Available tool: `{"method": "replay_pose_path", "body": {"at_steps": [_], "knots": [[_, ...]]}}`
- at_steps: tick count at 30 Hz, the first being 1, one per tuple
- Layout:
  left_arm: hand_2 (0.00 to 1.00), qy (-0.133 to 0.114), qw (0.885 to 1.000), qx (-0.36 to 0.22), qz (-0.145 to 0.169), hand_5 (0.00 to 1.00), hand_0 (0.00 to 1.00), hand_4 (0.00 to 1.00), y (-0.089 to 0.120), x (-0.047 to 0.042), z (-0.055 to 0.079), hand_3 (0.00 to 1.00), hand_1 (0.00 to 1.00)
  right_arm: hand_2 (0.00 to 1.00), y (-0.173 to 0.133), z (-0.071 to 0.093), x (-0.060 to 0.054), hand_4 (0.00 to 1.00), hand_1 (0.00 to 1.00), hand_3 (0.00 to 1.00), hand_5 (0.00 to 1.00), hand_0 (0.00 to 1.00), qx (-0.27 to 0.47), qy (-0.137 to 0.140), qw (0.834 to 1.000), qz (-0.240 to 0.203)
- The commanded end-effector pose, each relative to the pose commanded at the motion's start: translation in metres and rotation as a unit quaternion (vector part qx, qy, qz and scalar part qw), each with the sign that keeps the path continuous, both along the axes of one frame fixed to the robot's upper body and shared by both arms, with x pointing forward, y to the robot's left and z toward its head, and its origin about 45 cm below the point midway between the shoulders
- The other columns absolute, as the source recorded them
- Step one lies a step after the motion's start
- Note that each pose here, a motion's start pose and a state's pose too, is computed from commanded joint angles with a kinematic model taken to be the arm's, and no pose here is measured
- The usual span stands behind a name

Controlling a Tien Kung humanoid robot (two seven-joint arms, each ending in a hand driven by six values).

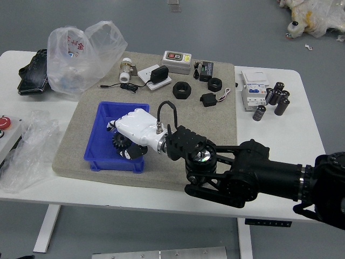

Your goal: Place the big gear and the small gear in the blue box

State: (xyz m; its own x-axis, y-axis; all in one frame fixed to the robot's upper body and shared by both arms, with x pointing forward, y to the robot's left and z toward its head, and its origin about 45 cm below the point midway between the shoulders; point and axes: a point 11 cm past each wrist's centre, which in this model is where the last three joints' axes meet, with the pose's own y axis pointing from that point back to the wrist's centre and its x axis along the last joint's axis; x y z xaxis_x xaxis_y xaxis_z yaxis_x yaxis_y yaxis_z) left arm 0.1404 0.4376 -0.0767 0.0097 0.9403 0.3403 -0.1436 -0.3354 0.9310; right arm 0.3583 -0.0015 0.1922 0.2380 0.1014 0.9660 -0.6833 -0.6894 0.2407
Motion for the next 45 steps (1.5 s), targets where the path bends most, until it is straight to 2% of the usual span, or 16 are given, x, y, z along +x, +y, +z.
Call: {"method": "replay_pose_path", "body": {"at_steps": [1,2,11,14,17,22,27,31,32,36,40,43,45], "knots": [[0.558,0.000,1.000,0.000,0.000,0.426,0.623,0.691,0.000,-0.0003,0.000,0.625,0.576,0.785,0.000,0.000,0.000,0.657,0.633,0.873,0.138,0.400,-0.002,0.000,1.000,0.001],[0.559,0.001,1.000,0.000,0.000,0.427,0.623,0.694,0.000,-0.0007,0.000,0.626,0.576,0.806,0.000,0.000,0.000,0.736,0.652,0.895,0.182,0.407,-0.004,-0.001,1.000,0.001],[0.559,0.001,1.000,0.000,0.000,0.425,0.623,0.695,0.000,-0.0005,0.000,0.626,0.576,0.812,0.002,0.002,-0.002,0.755,0.656,0.900,0.193,0.407,-0.005,-0.002,1.000,0.005],[0.559,0.001,1.000,0.000,0.000,0.450,0.623,0.680,0.000,-0.0011,0.000,0.628,0.577,0.812,0.005,0.008,-0.003,0.767,0.651,0.896,0.216,0.401,0.011,-0.005,1.000,0.003],[0.559,0.002,1.000,0.000,0.001,0.450,0.623,0.680,0.000,-0.0022,-0.001,0.628,0.577,0.812,0.005,0.023,-0.001,0.767,0.651,0.896,0.216,0.401,0.043,-0.009,0.999,-0.004],[0.559,0.003,1.000,-0.001,0.001,0.460,0.623,0.679,0.000,-0.0037,-0.001,0.628,0.576,0.802,-0.022,0.051,0.006,0.767,0.634,0.887,0.221,0.391,0.116,-0.021,0.992,-0.048],[0.559,0.003,1.000,-0.001,0.002,0.461,0.623,0.681,-0.001,-0.0046,-0.002,0.627,0.577,0.798,-0.067,0.059,0.015,0.764,0.616,0.885,0.219,0.383,0.145,-0.029,0.982,-0.117],[0.559,0.004,1.000,-0.001,0.003,0.461,0.623,0.681,0.000,-0.0056,-0.002,0.627,0.577,0.798,-0.114,0.046,0.020,0.764,0.616,0.885,0.219,0.383,0.140,-0.019,0.972,-0.188],[0.558,0.004,1.000,-0.001,0.003,0.463,0.623,0.682,-0.001,-0.0058,-0.002,0.628,0.576,0.795,-0.124,0.043,0.020,0.763,0.590,0.884,0.204,0.371,0.141,-0.015,0.969,-0.201],[0.558,0.003,1.000,-0.003,0.003,0.463,0.623,0.682,-0.003,-0.0059,-0.003,0.628,0.576,0.795,-0.162,0.023,0.015,0.763,0.590,0.884,0.204,0.371,0.146,0.004,0.957,-0.251],[0.559,0.004,1.000,-0.003,0.003,0.464,0.623,0.682,-0.003,-0.0072,-0.003,0.627,0.575,0.791,-0.190,-0.004,-0.001,0.768,0.573,0.872,0.200,0.366,0.140,0.033,0.948,-0.284],[0.559,0.005,1.000,-0.002,0.003,0.466,0.623,0.684,-0.002,-0.0080,-0.003,0.628,0.575,0.790,-0.200,-0.029,-0.019,0.777,0.574,0.869,0.207,0.366,0.135,0.068,0.943,-0.298],[0.559,0.005,1.000,-0.002,0.002,0.466,0.623,0.684,-0.002,-0.0076,-0.003,0.628,0.575,0.790,-0.200,-0.040,-0.027,0.777,0.574,0.869,0.207,0.366,0.136,0.086,0.940,-0.300]]}}
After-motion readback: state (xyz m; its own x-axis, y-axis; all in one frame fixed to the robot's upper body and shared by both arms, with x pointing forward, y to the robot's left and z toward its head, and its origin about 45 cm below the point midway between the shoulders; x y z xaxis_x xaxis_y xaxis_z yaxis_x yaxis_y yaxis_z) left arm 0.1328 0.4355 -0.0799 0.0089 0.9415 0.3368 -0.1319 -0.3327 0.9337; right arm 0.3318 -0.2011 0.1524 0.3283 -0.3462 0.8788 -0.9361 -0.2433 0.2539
